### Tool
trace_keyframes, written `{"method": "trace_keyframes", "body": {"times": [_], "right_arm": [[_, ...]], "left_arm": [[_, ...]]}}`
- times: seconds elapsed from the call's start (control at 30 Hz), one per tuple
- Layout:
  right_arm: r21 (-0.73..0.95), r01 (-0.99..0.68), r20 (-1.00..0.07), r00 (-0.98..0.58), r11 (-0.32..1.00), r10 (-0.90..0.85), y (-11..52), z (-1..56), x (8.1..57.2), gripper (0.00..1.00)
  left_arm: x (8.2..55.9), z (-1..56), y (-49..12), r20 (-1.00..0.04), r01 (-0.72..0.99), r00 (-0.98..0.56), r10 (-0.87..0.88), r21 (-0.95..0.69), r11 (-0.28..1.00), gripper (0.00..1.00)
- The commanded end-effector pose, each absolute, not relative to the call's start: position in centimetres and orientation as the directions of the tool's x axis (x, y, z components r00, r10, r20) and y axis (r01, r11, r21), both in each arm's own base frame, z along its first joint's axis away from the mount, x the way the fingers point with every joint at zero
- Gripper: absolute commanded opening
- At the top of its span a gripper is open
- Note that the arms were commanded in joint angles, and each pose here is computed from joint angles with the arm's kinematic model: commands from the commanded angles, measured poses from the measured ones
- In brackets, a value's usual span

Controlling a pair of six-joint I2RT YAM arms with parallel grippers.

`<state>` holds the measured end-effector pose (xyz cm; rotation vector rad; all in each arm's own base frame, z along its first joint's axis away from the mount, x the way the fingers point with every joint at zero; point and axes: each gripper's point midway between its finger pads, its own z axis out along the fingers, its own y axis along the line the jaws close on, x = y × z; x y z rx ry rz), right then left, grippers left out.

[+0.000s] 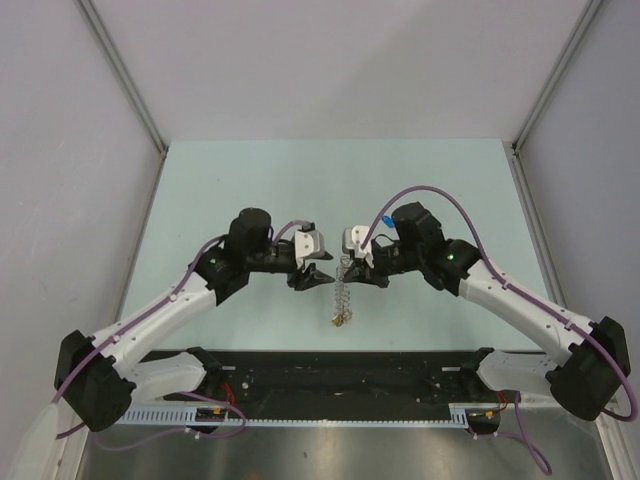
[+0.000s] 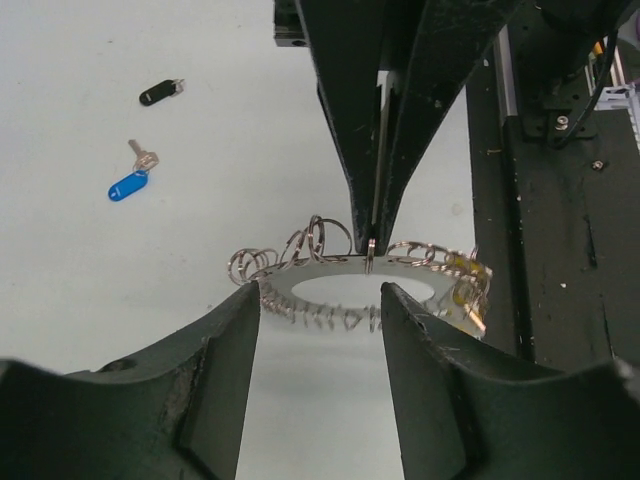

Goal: Put the keys on the keyring

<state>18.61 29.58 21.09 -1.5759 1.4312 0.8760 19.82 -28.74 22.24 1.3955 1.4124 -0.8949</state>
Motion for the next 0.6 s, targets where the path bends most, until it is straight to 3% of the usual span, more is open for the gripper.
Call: {"method": "trace_keyframes", "body": {"times": [0.0, 0.57], "right_arm": [[-0.188, -0.982, -0.921, 0.189, -0.036, -0.340, 30.56, 24.26, 18.73, 0.00], [-0.189, -0.982, -0.929, 0.188, -0.026, -0.319, 30.95, 24.46, 18.47, 0.00]], "left_arm": [[18.62, 22.36, -29.47, -0.948, 0.987, 0.148, 0.283, 0.159, 0.016, 0.53], [17.98, 22.12, -30.24, -0.950, 0.990, 0.140, 0.279, 0.141, -0.017, 0.33]]}}
